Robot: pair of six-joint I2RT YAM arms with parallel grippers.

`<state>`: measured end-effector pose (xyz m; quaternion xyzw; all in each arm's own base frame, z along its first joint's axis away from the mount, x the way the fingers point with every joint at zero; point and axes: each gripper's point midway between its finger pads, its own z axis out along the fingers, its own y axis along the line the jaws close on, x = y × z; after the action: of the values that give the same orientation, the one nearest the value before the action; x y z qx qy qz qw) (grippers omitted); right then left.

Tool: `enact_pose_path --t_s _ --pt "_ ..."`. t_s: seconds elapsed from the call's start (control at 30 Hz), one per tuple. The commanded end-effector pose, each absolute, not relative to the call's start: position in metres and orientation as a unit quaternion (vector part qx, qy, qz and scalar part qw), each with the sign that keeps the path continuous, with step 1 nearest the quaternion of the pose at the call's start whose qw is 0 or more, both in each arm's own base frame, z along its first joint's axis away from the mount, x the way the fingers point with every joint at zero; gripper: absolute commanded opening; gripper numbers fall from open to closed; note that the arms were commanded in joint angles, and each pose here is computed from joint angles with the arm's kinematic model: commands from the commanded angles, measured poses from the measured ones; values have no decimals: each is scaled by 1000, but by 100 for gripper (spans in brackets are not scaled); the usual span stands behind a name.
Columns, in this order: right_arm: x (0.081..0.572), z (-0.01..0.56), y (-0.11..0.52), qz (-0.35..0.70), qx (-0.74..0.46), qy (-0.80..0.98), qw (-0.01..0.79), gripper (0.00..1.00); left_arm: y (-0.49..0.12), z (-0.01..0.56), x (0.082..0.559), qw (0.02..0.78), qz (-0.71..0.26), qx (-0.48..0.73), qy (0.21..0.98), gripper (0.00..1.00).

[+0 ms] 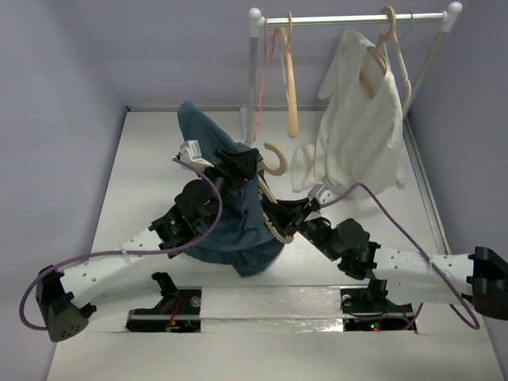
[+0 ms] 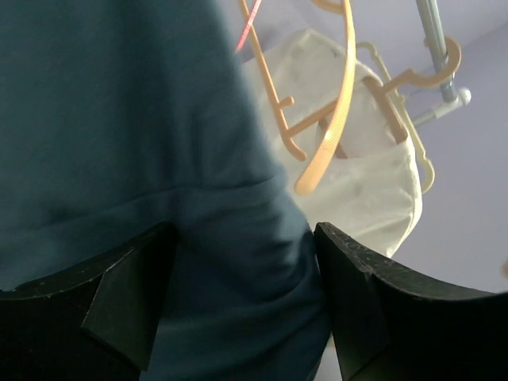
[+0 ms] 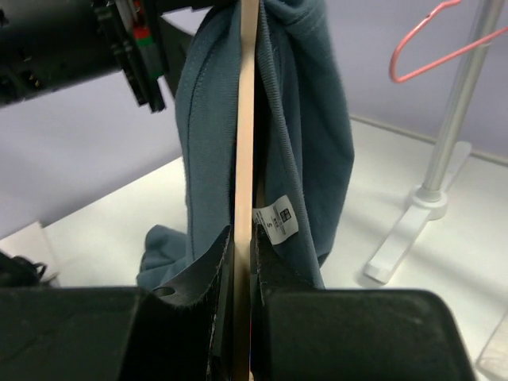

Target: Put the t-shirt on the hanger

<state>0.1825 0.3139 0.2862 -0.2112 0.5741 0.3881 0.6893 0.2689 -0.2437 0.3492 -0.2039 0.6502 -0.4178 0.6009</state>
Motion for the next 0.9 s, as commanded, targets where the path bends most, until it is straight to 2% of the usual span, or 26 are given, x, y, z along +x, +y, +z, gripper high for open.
enact_pose_path --t_s 0.0,0.23,0.27,0.3,0.37,0.4,0.47,0.53,0.73,0.77,0.8,0.87 --pt "186 360 308 400 -164 505 747 0 -241 355 264 593 -452 -222 628 66" --pt "179 382 324 418 -185 482 747 0 -229 357 259 598 -471 -241 602 48" --pt "179 378 328 418 -190 487 743 0 -227 357 258 601 -474 -240 597 43" --pt "176 375 332 422 -197 489 738 0 -223 361 256 604 -479 -241 590 30" --pt "174 373 335 431 -196 492 731 0 -221 364 254 607 -482 -240 585 23" --pt "173 372 336 434 -199 493 727 0 -219 367 252 610 -486 -237 579 13" --pt "169 370 342 444 -210 498 714 0 -216 369 249 613 -495 -237 568 9" --pt "166 364 349 450 -223 508 700 0 -213 374 246 615 -502 -235 560 0" --pt "162 352 353 458 -237 523 679 0 -208 383 237 615 -522 -229 545 0" --pt "162 352 355 455 -242 523 679 0 -210 383 237 613 -522 -227 548 4" --pt "162 348 356 452 -246 527 677 0 -211 383 238 611 -521 -227 551 24" --pt "163 346 356 447 -248 528 678 0 -213 383 239 612 -520 -224 552 46"
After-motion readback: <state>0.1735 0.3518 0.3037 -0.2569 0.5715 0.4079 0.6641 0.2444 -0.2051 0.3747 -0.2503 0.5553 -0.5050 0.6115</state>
